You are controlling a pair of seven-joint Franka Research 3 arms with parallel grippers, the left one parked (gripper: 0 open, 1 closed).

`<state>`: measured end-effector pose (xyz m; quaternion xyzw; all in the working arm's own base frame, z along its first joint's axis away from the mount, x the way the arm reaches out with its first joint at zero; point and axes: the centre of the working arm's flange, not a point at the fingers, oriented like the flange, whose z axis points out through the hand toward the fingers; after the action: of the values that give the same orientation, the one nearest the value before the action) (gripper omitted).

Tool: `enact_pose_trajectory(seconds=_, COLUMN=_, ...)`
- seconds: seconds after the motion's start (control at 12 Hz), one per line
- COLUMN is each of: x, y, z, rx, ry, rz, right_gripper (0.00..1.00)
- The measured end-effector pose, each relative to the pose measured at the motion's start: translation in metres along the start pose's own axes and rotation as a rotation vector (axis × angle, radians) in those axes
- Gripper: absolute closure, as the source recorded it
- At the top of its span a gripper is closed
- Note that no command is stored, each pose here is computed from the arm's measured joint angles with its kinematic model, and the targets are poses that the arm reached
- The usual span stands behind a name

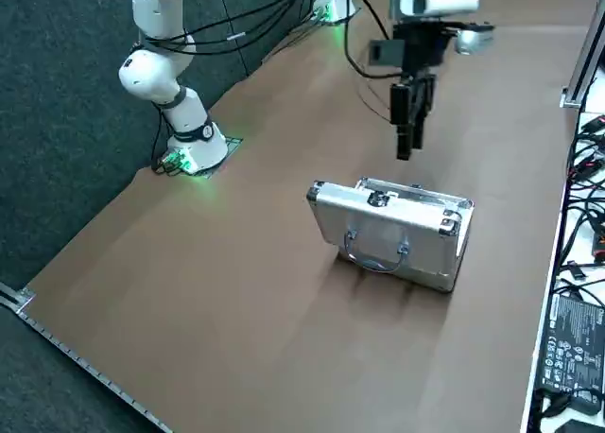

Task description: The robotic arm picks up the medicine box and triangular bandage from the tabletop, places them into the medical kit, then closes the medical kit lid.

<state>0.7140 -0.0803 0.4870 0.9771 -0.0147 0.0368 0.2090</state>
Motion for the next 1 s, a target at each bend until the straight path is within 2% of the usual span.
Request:
enact_pose_trajectory(seconds=0.08, x=-0.005, y=0.016, z=-0.004, rx=0.016, ry=-0.009, rz=-0.017, right_gripper=0.42)
enact_pose_trajectory(seconds=0.17, x=-0.014, y=0.055, z=0.000, rx=0.059, ry=-0.021, rz=-0.034, right_gripper=0.46)
enact_pose_trajectory(seconds=0.33, x=-0.024, y=0.094, z=0.014, rx=0.098, ry=-0.033, rz=-0.030, right_gripper=0.56)
enact_pose_trajectory(seconds=0.42, x=-0.029, y=0.111, z=0.024, rx=0.122, ry=-0.040, rz=-0.026, right_gripper=0.57)
enact_pose_trajectory(seconds=0.5, x=-0.034, y=0.125, z=0.035, rx=0.150, ry=-0.047, rz=-0.024, right_gripper=0.67)
enact_pose_trajectory(seconds=0.67, x=-0.041, y=0.145, z=0.057, rx=0.202, ry=-0.060, rz=-0.019, right_gripper=0.74)
enact_pose_trajectory(seconds=0.83, x=-0.044, y=0.152, z=0.077, rx=0.240, ry=-0.075, rz=-0.001, right_gripper=0.98)
enact_pose_trajectory(seconds=1.0, x=-0.044, y=0.150, z=0.093, rx=0.252, ry=-0.094, rz=0.003, right_gripper=0.99)
